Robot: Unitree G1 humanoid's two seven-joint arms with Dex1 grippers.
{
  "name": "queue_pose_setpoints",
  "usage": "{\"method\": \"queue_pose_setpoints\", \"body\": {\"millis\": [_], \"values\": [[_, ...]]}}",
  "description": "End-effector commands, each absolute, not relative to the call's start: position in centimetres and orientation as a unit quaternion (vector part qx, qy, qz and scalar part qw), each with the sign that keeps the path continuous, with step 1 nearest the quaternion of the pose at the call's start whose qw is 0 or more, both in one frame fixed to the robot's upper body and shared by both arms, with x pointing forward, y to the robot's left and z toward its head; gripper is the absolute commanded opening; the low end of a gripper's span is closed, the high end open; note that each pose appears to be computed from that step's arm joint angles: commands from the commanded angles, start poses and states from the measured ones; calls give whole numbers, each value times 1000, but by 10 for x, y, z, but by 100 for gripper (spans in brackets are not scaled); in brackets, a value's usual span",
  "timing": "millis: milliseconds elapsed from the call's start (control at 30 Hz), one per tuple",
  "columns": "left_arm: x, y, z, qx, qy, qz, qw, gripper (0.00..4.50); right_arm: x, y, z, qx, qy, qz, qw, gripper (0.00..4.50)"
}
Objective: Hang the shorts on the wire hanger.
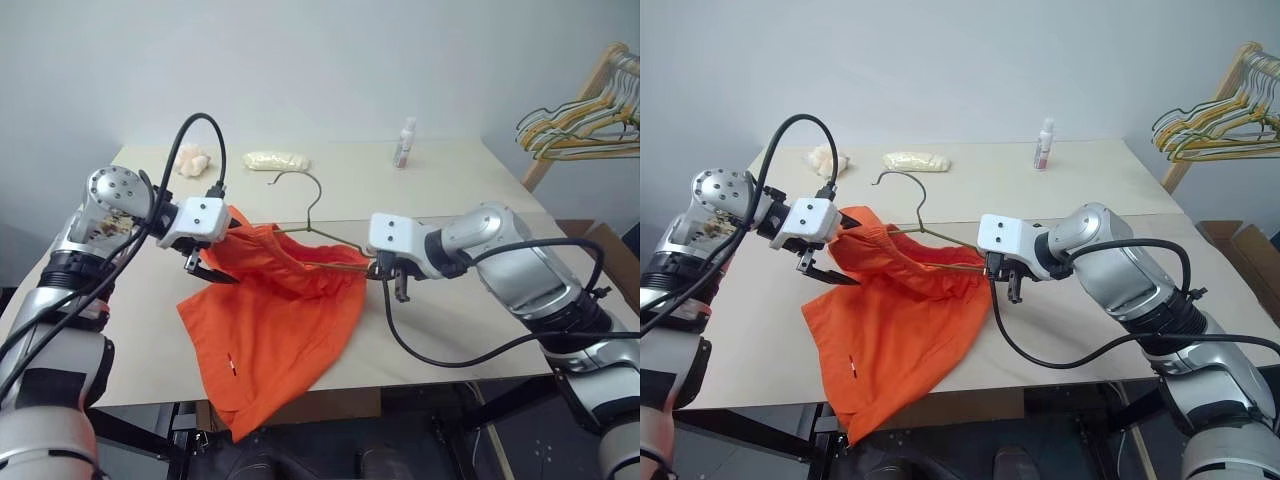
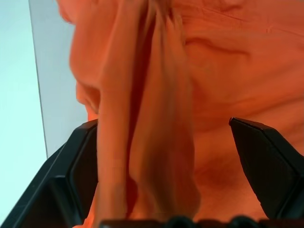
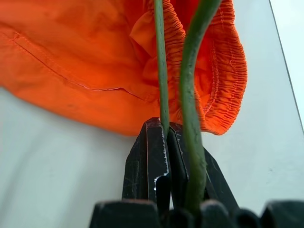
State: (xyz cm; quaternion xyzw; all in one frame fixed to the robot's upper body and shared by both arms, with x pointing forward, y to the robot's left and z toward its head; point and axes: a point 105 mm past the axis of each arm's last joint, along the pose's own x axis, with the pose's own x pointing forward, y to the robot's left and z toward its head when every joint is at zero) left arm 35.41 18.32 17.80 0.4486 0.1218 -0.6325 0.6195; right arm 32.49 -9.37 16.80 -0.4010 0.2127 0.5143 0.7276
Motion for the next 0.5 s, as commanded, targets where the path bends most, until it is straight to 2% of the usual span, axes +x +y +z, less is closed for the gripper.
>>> {"method": "queue_pose_setpoints", "body": {"millis": [33,400,500], "values": [[362,181,189,472,103,-614,624,360,323,-85,189,-407,178,519,730,0],[367,178,190,465,95,-612,633,11,322,-82,192,-399,178,523,732,0],[367,176,192,455,94,-617,636,5,322,-82,193,-406,174,524,728,0]]}}
